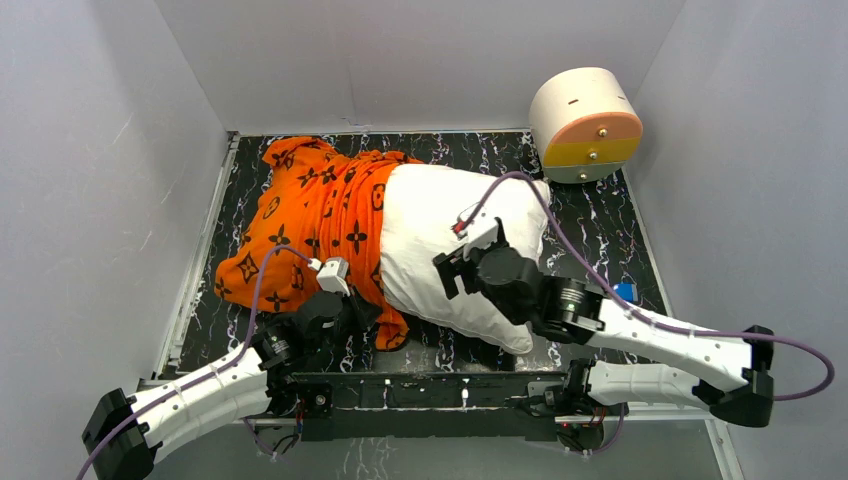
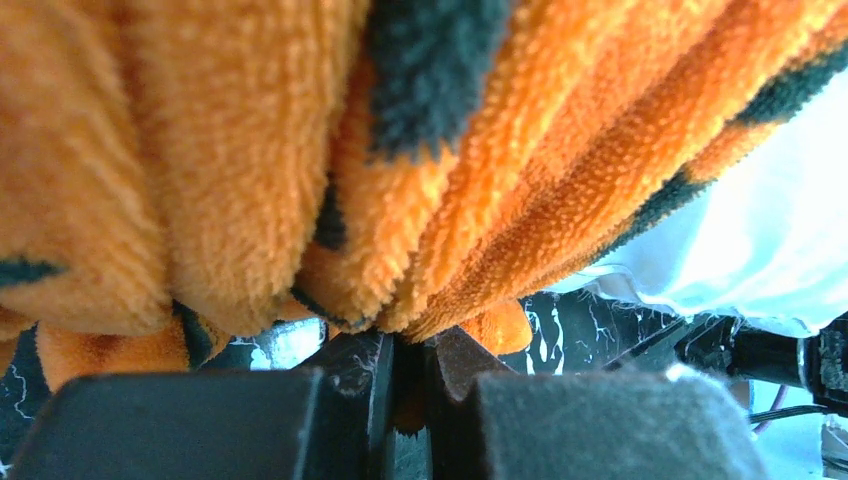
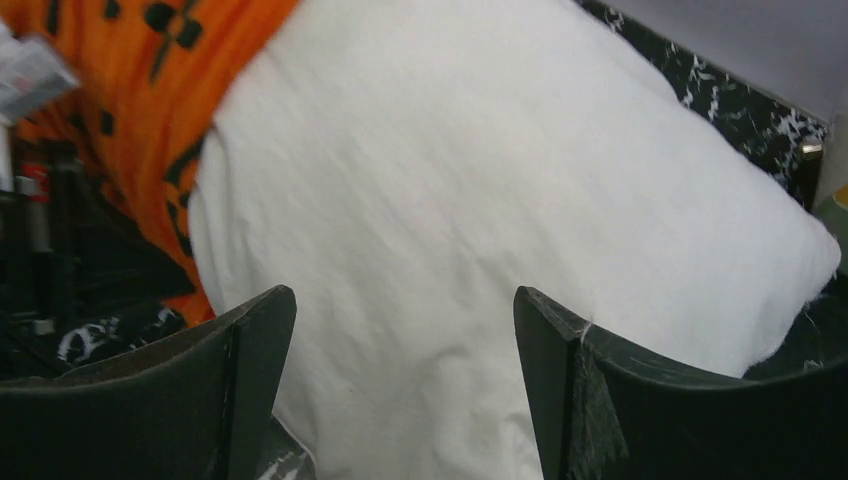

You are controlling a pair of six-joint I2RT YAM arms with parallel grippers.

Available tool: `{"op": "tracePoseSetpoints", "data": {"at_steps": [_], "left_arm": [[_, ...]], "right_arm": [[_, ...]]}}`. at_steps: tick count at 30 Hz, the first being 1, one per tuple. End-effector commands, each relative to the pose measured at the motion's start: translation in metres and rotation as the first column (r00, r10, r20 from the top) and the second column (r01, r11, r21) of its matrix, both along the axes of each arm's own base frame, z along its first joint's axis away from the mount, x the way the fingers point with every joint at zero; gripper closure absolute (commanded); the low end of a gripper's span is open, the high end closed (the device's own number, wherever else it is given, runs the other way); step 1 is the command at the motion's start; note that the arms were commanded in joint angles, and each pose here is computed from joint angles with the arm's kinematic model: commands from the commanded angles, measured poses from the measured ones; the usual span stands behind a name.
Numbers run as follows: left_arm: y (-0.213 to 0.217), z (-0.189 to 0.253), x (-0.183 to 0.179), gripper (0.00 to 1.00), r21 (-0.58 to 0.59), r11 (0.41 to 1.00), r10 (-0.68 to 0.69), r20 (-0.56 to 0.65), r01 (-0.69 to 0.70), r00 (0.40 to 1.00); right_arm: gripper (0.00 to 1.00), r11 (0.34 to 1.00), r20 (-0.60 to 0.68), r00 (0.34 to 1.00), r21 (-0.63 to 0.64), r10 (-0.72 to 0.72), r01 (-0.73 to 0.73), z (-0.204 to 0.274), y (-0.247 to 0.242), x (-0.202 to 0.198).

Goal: Remove the pillowcase from the pillow
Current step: Remove the pillow from the pillowcase.

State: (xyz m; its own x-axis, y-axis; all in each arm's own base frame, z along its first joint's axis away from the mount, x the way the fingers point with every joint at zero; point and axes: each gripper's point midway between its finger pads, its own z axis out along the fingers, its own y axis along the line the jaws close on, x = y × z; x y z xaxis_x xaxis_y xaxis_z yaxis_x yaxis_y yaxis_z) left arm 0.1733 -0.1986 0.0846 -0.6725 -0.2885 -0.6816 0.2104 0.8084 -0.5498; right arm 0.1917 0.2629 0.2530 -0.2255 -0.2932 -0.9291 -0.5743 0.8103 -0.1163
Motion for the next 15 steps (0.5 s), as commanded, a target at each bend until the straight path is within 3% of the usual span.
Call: {"op": "tracePoseSetpoints", "data": {"at_steps": [1, 5, 10, 13, 15], "left_arm": [[-0.002, 0.017, 0.002, 1.00, 0.021, 0.999, -0.028, 0.039, 0.027, 0.999], [-0.001, 0.025, 0.004, 1.00, 0.040, 0.999, -0.033, 0.057, 0.031, 0.998], [0.006, 0.032, 0.004, 1.00, 0.052, 0.999, -0.018, 0.068, 0.014, 0.997], [0.010, 0.034, 0.003, 1.00, 0.048, 0.999, -0.003, 0.067, 0.000, 0.998], [0.013, 0.035, 0.003, 1.00, 0.050, 0.999, 0.012, 0.067, -0.015, 0.998]], "right_arm": [[0.13, 0.955, 0.131, 0.974, 0.210, 0.183, -0.208, 0.060, 0.028, -0.017], [0.13, 0.931, 0.043, 0.934, 0.074, 0.356, -0.358, 0.009, 0.070, -0.030], [0.04, 0.970, 0.111, 0.981, -0.200, 0.161, -0.136, -0.052, 0.060, 0.015], [0.04, 0.963, 0.205, 0.978, -0.269, 0.034, 0.023, -0.065, 0.038, 0.035], [0.08, 0.951, 0.248, 0.968, -0.291, -0.033, 0.107, -0.067, 0.022, 0.042]]}}
